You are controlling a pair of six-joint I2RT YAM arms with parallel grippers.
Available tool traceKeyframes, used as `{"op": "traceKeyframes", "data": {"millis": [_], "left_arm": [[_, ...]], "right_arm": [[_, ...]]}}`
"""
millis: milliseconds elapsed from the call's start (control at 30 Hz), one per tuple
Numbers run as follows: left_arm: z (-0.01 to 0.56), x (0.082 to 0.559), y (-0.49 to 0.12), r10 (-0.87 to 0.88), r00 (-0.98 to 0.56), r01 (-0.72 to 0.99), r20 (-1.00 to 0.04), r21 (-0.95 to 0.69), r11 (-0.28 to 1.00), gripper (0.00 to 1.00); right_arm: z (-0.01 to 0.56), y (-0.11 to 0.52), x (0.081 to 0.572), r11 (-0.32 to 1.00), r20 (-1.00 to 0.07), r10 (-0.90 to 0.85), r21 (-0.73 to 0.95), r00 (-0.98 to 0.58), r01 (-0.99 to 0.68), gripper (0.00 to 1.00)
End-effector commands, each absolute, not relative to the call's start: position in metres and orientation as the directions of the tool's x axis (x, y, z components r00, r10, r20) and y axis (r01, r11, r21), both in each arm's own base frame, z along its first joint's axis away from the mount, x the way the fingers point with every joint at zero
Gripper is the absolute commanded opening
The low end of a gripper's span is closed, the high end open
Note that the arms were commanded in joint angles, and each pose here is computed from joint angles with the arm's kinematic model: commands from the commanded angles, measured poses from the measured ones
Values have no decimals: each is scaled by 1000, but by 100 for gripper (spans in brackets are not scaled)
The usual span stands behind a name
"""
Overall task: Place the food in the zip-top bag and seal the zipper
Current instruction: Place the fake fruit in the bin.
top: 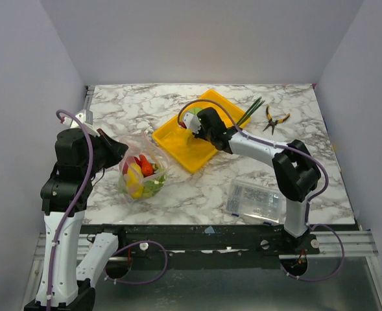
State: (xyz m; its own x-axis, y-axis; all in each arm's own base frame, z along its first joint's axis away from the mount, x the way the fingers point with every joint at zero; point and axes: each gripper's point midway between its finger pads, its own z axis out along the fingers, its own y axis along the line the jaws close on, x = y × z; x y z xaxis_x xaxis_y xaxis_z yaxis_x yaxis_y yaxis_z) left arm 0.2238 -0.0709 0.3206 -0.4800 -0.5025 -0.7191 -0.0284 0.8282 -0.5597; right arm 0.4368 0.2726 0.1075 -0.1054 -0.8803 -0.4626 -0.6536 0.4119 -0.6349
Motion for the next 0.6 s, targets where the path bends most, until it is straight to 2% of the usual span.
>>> {"op": "traceKeyframes", "data": {"millis": [0,33,67,133,233,333,400,500,567], "left_arm": [[329,220,-71,-493,-458,6,-740,-557,830,0],[330,220,-72,-492,-456,12,-741,-558,830,0],[330,220,-73,-491,-455,17,-743,-559,829,0],[330,220,-73,-490,-456,17,-743,-558,830,0],[330,220,-73,-489,-458,19,-743,-558,830,0],[331,219,-73,-492,-451,23,-745,-560,828,0],[330,220,-74,-492,-454,25,-743,-563,826,0],[329,221,-75,-492,-458,29,-740,-566,824,0],[330,220,-75,-491,-457,31,-742,-565,824,0]], "right_arm": [[102,272,446,278,-376,-926,-697,7,-661,43],[100,270,441,273,-380,-925,-695,18,-665,54],[101,269,438,274,-392,-919,-704,36,-655,60],[121,265,442,358,-458,-888,-735,32,-576,76],[158,256,447,514,-569,-822,-723,-23,-462,91],[196,241,457,732,-717,-675,-620,-174,-284,95],[209,236,459,856,-806,-516,-488,-289,-169,96],[199,247,446,973,-859,-230,-218,-456,-81,96],[192,268,433,999,-837,-14,9,-547,-40,96]]}}
